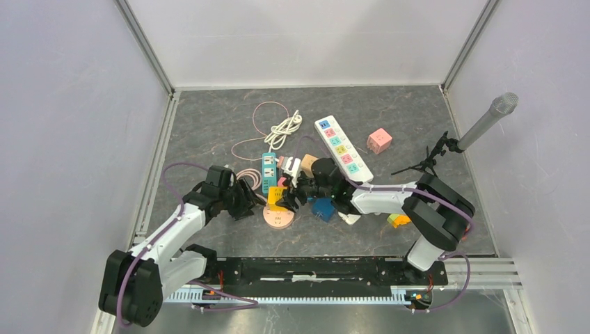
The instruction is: Pull the plug off the socket
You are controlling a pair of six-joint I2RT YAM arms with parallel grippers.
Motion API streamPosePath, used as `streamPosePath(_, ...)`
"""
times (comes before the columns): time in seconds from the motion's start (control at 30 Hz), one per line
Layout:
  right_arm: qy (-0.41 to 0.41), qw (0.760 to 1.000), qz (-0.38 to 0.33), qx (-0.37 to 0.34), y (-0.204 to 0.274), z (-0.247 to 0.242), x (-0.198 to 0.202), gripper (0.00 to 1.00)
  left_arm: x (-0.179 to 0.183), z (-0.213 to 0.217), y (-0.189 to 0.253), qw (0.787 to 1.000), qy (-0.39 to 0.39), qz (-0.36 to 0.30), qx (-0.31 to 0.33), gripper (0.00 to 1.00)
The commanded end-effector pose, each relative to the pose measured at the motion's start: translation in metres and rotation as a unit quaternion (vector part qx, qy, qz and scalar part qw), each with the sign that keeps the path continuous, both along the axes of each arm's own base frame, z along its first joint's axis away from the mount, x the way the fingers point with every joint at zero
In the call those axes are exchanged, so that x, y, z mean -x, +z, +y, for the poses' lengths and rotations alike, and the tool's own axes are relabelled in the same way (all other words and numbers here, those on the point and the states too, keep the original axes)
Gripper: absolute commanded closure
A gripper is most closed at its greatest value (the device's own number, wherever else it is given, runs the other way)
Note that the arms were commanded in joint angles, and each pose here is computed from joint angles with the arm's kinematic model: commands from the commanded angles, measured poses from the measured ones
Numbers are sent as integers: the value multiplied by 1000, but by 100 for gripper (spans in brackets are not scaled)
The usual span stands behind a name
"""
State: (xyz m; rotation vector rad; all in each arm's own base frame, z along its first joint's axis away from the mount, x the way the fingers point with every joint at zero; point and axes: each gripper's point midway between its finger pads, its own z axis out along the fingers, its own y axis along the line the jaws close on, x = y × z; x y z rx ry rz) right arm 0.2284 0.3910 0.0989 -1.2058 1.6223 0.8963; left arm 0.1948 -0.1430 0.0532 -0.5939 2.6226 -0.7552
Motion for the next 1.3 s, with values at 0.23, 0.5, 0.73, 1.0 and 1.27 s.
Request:
streamPosePath(0.23,44,998,-30,17,-3,20,-7,26,-3,0,4,1000,-15,-17,-5,40)
streamPosePath(0.5,55,998,-22,11,-5,26,-5,34,-3,5,5,1000,-10,-21,-16,43)
streamPosePath(0.73,13,998,-19,-60,19,30,-3,76,-1,8,3,1000,-5,-18,-24,46)
streamPosePath(1.0,-70,995,-36,-64,22,35,-1,91,2,12,4,999,-13,-14,-37,48)
streamPosePath(1.27,-105,993,-15,-56,17,45,-7,97,21,-1,-16,999,-11,27,13,56)
